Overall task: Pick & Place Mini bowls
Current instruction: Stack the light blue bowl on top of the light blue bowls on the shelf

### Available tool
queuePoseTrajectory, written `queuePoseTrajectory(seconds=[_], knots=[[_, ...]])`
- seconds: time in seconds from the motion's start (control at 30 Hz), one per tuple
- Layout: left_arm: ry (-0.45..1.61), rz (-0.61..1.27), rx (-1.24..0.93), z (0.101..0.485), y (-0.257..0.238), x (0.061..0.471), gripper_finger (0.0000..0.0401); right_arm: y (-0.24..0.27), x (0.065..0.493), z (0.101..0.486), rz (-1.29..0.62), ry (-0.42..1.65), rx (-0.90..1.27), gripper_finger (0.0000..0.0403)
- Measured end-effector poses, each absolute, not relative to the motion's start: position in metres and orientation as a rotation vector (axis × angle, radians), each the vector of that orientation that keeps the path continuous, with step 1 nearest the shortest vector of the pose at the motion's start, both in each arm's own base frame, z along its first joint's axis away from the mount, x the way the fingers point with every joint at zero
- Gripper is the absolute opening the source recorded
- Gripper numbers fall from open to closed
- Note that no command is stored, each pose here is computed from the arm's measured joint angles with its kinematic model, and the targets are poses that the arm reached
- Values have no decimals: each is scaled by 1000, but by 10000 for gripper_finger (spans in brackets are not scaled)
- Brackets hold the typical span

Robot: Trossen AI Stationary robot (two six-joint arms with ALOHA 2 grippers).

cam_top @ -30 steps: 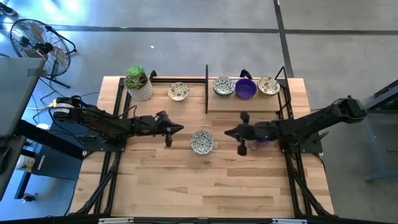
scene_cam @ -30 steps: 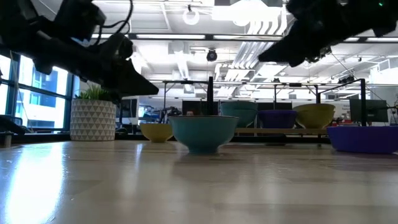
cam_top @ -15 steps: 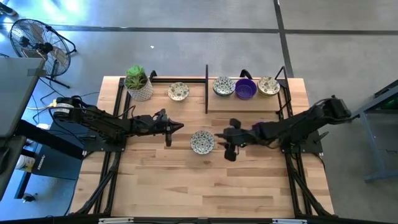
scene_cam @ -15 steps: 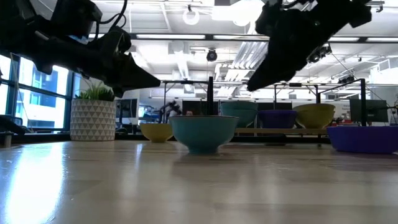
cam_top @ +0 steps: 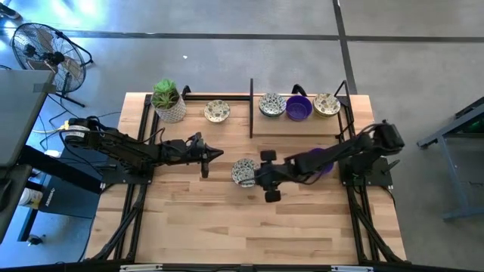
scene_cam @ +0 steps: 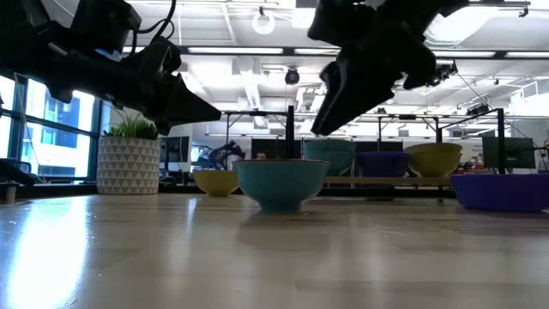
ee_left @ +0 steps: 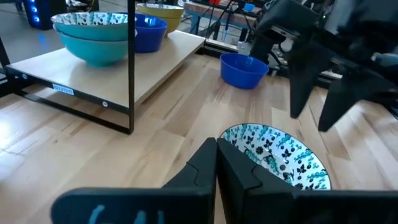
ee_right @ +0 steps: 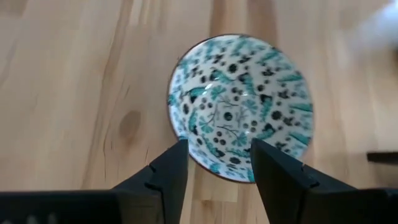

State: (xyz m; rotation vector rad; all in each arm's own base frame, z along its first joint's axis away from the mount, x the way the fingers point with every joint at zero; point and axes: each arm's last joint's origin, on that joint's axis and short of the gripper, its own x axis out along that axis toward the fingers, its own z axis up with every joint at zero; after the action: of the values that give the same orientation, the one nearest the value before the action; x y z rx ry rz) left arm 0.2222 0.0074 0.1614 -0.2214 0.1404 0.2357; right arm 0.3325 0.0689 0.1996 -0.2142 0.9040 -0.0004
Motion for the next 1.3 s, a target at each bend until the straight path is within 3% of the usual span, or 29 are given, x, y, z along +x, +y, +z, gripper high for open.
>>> queuePoseTrajectory(seconds=[0.27, 0.97, 1.3], knots=[[143, 223, -226, 161, 7, 222, 5, 74, 356, 189, 69, 968, -346, 156], [145, 207, -228, 161, 7, 222, 5, 75, 361, 155, 165, 1063, -502, 116], [145, 208, -228, 161, 7, 223, 5, 75, 364, 156, 149, 1028, -508, 54]])
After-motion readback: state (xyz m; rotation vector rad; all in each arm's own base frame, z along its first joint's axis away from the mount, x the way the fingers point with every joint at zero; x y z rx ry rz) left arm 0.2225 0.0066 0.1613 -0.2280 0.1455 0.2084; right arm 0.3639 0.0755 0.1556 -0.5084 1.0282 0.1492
